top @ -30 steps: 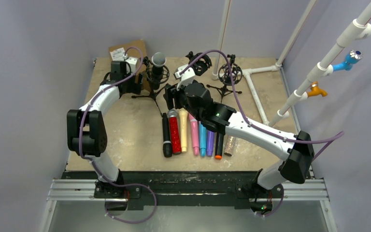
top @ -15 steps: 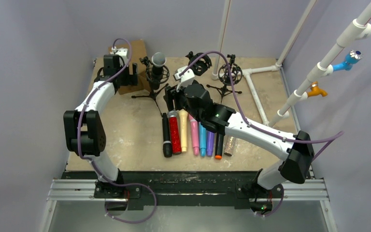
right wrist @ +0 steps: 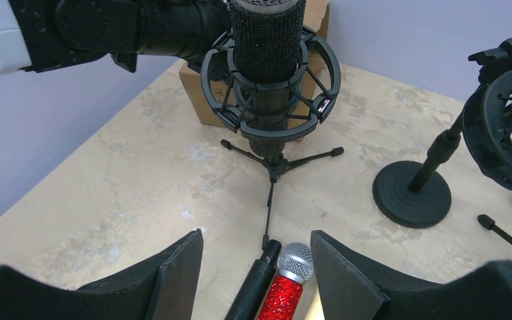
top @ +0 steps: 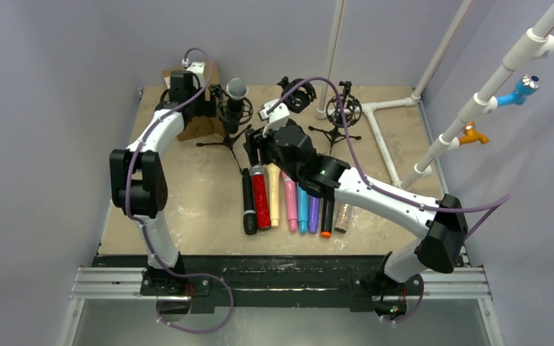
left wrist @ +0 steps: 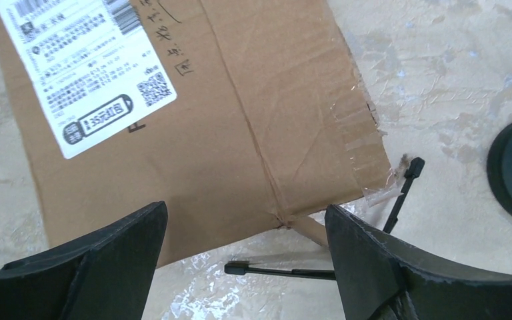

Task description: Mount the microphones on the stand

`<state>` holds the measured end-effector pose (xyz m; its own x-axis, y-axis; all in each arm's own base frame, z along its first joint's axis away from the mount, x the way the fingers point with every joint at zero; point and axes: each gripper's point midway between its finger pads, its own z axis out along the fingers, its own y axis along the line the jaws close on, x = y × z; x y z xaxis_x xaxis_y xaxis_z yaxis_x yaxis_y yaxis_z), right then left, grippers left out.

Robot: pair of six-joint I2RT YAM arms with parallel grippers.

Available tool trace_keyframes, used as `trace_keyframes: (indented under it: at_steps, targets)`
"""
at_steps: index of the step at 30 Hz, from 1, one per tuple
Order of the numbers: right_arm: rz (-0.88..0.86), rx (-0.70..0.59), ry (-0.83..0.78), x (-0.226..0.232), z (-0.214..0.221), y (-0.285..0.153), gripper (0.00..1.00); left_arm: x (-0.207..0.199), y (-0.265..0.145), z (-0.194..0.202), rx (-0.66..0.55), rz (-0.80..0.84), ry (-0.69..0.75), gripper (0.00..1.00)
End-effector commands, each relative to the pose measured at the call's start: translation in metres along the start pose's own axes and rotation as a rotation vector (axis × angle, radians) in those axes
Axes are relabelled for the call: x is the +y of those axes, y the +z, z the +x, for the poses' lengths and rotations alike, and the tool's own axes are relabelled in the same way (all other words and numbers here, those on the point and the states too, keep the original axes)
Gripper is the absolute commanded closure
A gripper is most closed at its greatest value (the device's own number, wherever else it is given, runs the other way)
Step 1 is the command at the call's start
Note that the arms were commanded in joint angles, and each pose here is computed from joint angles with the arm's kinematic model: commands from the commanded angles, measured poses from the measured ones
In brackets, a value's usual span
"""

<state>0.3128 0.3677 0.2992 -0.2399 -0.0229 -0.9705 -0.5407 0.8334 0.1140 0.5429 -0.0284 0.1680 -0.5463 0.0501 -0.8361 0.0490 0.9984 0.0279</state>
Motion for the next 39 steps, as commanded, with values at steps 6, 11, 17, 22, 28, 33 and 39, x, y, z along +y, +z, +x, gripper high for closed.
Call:
trace_keyframes:
  at_steps: [6, 11, 17, 22, 28, 33, 39]
  targets:
    - [-0.013, -0.002, 0.011, 0.006, 0.005, 0.008, 0.36, 0.01, 0.025, 0.001, 0.002, -0.196, 0.259, 0.11]
    - [-0.023, -0.003, 0.019, 0.007, 0.004, 0.007, 0.36, 0.052, 0.01, -0.002, 0.039, -0.412, 0.393, 0.11]
    - [-0.029, -0.006, 0.033, 0.007, 0.003, 0.003, 0.37, 0.1, -0.031, 0.009, 0.053, -0.493, 0.371, 0.11]
    - [-0.023, -0.02, 0.047, 0.005, -0.003, -0.003, 0.37, 0.12, -0.062, 0.022, 0.063, -0.536, 0.382, 0.12]
    - [-0.017, -0.033, 0.058, 0.001, -0.01, -0.013, 0.37, 0.15, -0.102, 0.034, 0.06, -0.548, 0.294, 0.12]
    - [-0.023, -0.025, 0.076, -0.001, -0.011, -0.024, 0.37, 0.136, -0.137, 0.027, 0.023, -0.461, 0.266, 0.12]
    - [0.059, -0.048, 0.114, -0.023, -0.028, -0.051, 0.36, 0.115, -0.194, 0.013, -0.023, -0.372, 0.22, 0.12]
